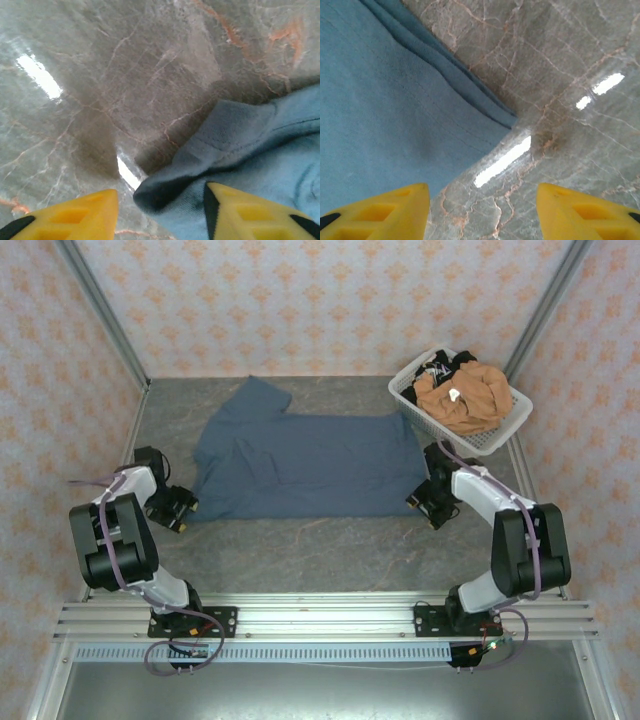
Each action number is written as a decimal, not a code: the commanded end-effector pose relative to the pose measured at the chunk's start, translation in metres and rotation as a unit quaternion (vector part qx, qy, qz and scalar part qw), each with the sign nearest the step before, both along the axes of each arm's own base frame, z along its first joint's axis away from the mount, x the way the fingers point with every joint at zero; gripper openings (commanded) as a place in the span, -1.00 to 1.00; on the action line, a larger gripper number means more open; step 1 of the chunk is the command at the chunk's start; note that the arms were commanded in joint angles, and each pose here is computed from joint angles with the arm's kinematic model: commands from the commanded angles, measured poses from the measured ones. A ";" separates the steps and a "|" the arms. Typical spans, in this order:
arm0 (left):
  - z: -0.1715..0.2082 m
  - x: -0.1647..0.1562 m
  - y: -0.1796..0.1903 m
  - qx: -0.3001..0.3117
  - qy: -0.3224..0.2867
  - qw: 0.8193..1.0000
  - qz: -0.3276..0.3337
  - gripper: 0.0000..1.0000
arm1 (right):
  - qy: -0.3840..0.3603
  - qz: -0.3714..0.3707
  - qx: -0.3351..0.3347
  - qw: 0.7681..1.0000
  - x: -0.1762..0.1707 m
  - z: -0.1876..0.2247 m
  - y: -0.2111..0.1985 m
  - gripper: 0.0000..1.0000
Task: Fold and stack the t-shirts
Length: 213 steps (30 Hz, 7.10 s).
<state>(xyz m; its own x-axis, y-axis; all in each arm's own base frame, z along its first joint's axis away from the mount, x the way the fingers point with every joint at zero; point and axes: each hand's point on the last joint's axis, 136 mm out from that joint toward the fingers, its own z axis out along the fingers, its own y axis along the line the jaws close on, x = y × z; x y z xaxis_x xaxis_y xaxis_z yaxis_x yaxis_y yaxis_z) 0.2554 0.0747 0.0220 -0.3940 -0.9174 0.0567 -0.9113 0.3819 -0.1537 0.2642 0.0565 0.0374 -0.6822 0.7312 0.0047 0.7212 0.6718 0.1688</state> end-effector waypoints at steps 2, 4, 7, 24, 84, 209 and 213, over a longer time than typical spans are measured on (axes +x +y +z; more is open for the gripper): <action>-0.006 0.018 0.008 0.001 -0.023 0.999 0.022 -0.31 | 0.001 -0.004 -0.006 1.000 0.009 -0.012 -0.002 0.09; -0.006 0.022 0.011 0.006 -0.023 0.999 0.021 -0.53 | 0.001 -0.006 -0.014 1.000 0.015 -0.016 -0.004 0.03; -0.001 0.024 0.018 0.023 -0.023 0.999 0.016 -0.88 | 0.005 -0.005 -0.031 0.999 0.022 -0.022 -0.009 -0.13; 0.023 -0.081 0.015 0.097 0.089 0.991 0.027 -1.00 | 0.059 0.003 -0.102 0.993 -0.035 -0.002 -0.030 -1.00; 0.031 0.087 -0.186 0.238 0.032 0.880 -0.409 -1.00 | -0.126 0.123 0.073 0.982 0.027 0.050 0.085 0.05; 0.102 0.104 -0.193 0.395 -0.025 0.818 -0.418 -0.37 | -0.103 0.143 0.116 0.977 0.020 0.034 0.105 -0.14; 0.069 0.093 -0.206 0.360 0.003 0.810 -0.463 -0.47 | -0.101 0.143 0.115 0.978 0.018 0.033 0.104 -0.14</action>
<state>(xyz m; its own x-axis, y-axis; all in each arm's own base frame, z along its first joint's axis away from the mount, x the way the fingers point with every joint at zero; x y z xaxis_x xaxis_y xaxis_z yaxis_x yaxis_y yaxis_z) 0.3595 -0.1277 0.1094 -0.8947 -0.0714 -0.4409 -0.2623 0.8831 0.3891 0.2844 0.1597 0.0697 -0.8558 0.5173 -0.0022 0.4597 0.7625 0.4553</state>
